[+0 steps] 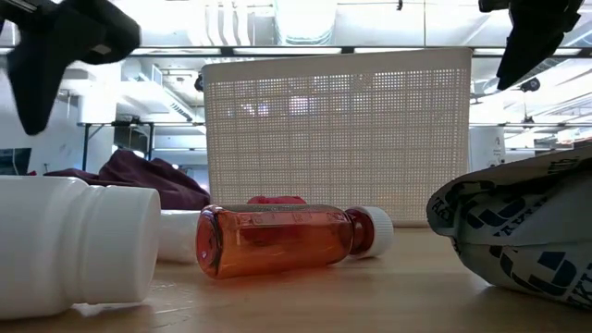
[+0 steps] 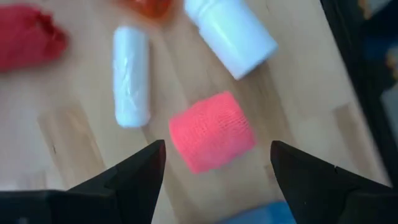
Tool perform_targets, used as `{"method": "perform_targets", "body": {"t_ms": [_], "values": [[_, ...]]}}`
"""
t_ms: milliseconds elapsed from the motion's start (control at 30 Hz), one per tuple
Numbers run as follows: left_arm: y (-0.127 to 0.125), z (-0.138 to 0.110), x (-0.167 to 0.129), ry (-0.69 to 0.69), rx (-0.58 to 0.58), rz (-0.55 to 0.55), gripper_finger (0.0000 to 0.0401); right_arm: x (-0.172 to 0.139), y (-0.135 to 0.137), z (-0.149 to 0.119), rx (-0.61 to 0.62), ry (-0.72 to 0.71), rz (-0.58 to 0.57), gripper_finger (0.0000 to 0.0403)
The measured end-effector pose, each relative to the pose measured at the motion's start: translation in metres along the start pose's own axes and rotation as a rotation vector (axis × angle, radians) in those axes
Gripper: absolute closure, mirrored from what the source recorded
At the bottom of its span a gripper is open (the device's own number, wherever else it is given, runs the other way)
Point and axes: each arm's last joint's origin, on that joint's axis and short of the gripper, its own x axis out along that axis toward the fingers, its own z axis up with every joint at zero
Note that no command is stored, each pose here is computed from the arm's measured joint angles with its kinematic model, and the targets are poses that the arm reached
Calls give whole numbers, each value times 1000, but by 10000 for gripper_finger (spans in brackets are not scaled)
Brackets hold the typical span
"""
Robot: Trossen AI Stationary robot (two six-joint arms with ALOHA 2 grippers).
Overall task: Pick & place medical supplies in basket/bin
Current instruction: Put the pink bandage into the white bin
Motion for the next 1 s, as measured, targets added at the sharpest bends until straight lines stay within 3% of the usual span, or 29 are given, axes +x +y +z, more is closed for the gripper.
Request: {"method": "perform_targets", "body": {"t_ms": [133,300,500,667,1000], "values": [[2,1,10,26,143,9,128,0,0,0,3,5,5,37],[5,4,15,30,224,-3,128,0,0,0,3,7,7,37],[4,-2,23,30,346,-102,128,0,0,0,3,7,7,37],[7,-6,31,9,433,-99,128,0,0,0,29,7,7,37],[16,-12,47,-75,440,-79,130,0,0,-1,80,8,6,37]]}}
